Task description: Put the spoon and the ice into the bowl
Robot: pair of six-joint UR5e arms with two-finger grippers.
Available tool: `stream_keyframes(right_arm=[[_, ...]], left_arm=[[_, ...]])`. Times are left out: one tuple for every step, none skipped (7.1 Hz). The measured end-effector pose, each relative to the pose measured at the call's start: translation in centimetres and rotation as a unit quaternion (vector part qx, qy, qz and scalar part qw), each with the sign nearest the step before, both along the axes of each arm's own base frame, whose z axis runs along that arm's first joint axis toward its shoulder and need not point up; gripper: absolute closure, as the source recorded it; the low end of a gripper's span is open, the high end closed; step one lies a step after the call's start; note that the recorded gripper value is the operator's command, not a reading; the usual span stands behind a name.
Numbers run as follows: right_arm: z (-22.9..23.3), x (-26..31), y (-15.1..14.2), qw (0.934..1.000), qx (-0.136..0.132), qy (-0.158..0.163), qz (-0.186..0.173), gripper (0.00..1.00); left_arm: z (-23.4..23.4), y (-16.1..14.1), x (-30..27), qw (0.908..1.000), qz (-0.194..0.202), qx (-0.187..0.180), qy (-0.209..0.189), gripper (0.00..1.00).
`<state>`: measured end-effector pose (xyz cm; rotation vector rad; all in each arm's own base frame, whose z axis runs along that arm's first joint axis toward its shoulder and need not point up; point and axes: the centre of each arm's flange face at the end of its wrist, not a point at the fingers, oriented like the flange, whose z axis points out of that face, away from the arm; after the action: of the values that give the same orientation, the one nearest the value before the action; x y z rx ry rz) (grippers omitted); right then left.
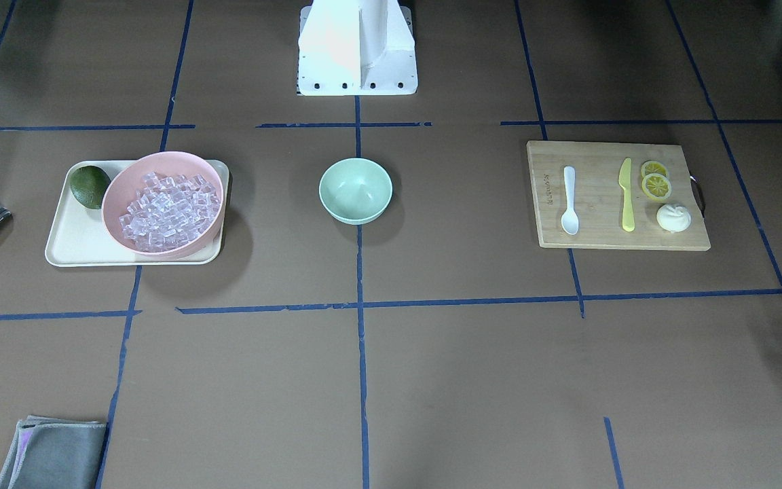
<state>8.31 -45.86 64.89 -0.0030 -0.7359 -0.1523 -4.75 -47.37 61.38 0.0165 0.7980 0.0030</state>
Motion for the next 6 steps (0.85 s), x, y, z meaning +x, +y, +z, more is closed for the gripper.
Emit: stream_keyframes(right_arm=[[0.0,-0.1,0.0,1.0000,-0.001,-0.001,0.000,0.00],[0.0,-0.1,0.1,1.0000,-0.001,-0.005,0.001,0.00],[0.0,-0.2,0.1,1.0000,-0.001,-0.008,0.000,0.00],[-0.1,-0.3,0.0,0.9999,0.000,-0.011,0.000,0.00],[-0.1,-0.4,0.0,0.9999,0.000,-0.013,0.000,0.00],[-0.1,-0.6,0.0,0.9999,0.000,-0.013,-0.002,0.00]], left_arm=[[0.0,0.3,0.1,1.0000,0.003,0.006,-0.001,0.00],[0.2,0.8,0.1,0.9999,0.008,0.014,-0.004,0.00],[0.5,1.2,0.3,0.9998,0.012,0.014,-0.004,0.00],[0.8,1.3,0.4,0.9998,0.013,0.011,-0.004,0.00],[1.1,1.4,0.4,0.9999,0.013,0.009,-0.004,0.00],[1.6,2.0,0.4,0.9999,0.013,0.007,-0.004,0.00]])
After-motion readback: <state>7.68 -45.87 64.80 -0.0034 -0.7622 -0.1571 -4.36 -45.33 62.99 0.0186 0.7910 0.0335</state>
